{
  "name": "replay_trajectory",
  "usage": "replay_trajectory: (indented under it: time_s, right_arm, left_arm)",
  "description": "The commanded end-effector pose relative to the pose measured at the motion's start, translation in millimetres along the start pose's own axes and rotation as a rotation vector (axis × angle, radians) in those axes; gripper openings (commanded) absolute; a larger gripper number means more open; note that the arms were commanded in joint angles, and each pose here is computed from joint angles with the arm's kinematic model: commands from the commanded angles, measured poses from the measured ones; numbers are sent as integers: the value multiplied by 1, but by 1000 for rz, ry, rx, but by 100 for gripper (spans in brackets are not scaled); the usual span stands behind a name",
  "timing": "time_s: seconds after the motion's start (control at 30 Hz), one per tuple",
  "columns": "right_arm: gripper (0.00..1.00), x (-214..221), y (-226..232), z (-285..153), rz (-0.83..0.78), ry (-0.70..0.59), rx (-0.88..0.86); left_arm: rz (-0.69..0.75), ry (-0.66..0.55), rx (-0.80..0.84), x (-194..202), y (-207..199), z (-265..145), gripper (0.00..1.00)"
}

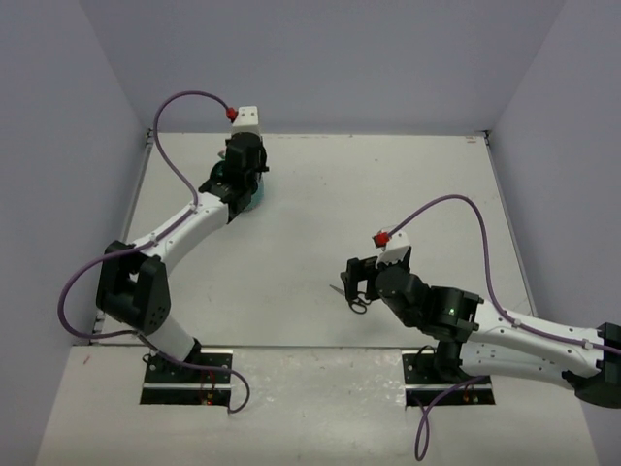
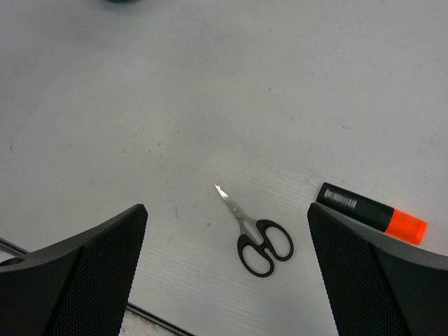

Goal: Sort the stationery into containers
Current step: Place the pen in the storage box.

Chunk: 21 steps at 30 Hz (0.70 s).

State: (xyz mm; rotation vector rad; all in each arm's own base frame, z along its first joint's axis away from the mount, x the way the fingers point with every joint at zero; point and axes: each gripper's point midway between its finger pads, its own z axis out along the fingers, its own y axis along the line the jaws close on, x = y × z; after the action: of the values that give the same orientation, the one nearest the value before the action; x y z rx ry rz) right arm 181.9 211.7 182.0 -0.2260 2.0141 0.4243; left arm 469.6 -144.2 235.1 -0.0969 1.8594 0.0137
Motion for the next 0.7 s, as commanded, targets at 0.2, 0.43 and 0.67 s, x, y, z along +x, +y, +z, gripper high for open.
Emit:
replay_trajectory:
  time_s: [0.2,0.43,0.67]
  right_arm:
    - [99,10,-5,5,12,11,20]
    - [99,10,-5,7,4,11,26]
    - [99,5,-14,9,68,-7,49]
  left_arm:
    - [205,-139,69,-39,5,54,0]
    - [222,-68,27,-10,13,75,0]
    - [196,-15,50,16,11,78,39]
